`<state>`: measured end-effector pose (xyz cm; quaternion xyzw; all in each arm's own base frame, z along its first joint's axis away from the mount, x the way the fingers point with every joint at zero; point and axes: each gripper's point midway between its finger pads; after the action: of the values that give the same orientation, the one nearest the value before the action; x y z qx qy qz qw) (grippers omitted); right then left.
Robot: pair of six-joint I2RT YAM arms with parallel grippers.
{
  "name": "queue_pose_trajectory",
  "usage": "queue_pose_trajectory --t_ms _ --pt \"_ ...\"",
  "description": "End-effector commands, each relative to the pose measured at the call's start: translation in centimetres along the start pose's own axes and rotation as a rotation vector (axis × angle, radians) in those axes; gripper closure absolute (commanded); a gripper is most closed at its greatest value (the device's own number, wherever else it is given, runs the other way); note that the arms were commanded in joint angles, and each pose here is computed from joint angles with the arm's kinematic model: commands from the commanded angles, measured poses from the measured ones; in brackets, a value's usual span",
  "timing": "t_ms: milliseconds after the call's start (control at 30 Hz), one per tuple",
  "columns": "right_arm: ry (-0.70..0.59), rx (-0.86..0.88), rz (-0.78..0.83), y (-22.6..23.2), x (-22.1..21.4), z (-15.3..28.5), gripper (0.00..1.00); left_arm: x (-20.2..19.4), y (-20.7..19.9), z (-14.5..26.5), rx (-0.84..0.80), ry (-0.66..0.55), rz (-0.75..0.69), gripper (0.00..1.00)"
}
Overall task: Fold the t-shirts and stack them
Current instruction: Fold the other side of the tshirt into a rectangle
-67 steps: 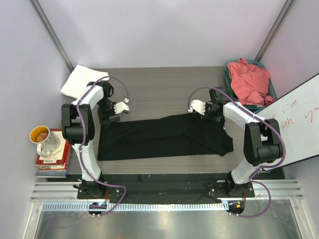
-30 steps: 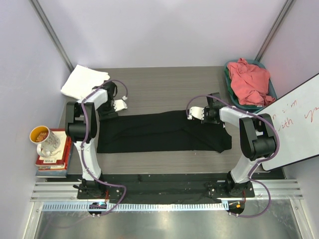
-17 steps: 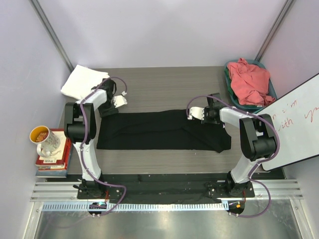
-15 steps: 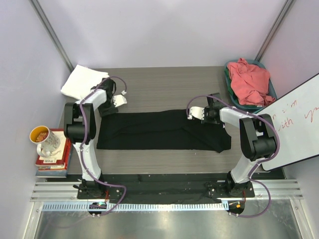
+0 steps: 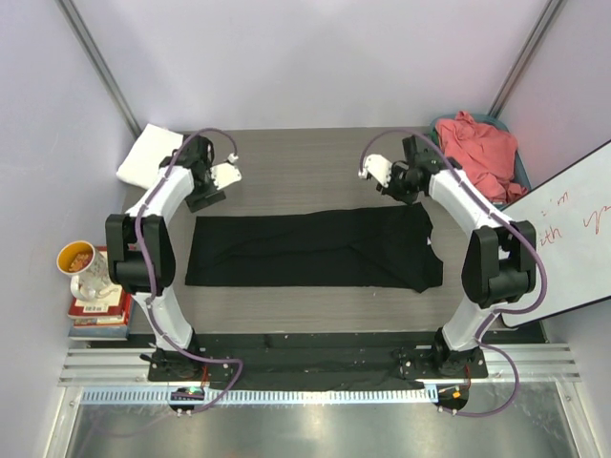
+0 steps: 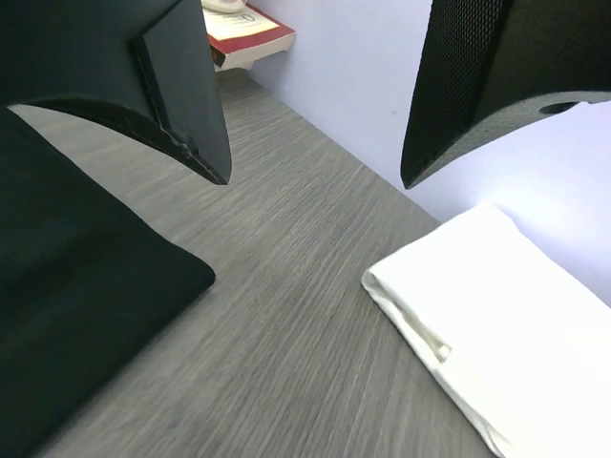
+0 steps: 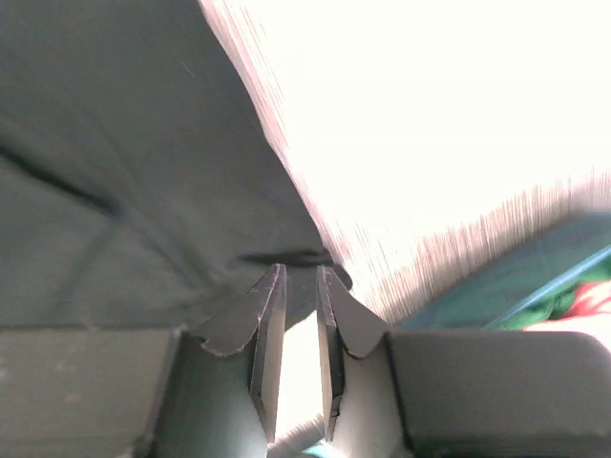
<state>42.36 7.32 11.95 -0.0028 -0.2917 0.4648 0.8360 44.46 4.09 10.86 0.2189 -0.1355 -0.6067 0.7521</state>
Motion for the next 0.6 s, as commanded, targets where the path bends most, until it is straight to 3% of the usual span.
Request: queue_pose_trajectory --t_ms 0,67,200,267,567 --pt "0.034 0.351 -0.156 7.1 -0.3 2.4 0.76 2.3 -2.1 3.2 -0.078 -0.152 -0.076 0.28" --pt "0.06 0.394 -0.159 8.0 -1.0 2.2 0.78 3.1 -4.6 3.6 -0.177 -0.206 -0.118 0.28" --pt "0.097 0.365 -0.128 8.2 -2.9 1.0 0.95 2.6 -8.3 3.0 -0.297 -0.19 -0.195 0.28" --pt "0.146 0.365 -0.125 8.4 -4.4 0.3 0.98 2.2 -9.1 2.6 -0.321 -0.174 -0.228 0.29" --pt "0.185 0.438 -0.139 9.9 -6.2 -1.2 0.99 0.6 -11.6 0.6 -0.412 -0.083 -0.259 0.31"
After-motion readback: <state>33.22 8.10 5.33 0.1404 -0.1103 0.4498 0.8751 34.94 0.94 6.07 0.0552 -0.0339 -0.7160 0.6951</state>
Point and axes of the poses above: each gripper's point midway between its finger pads, its own z axis back along the fingers, its own y axis along the line the jaws close on, x = y × z, and after that the axes turned 15 degrees about -z, right-handed
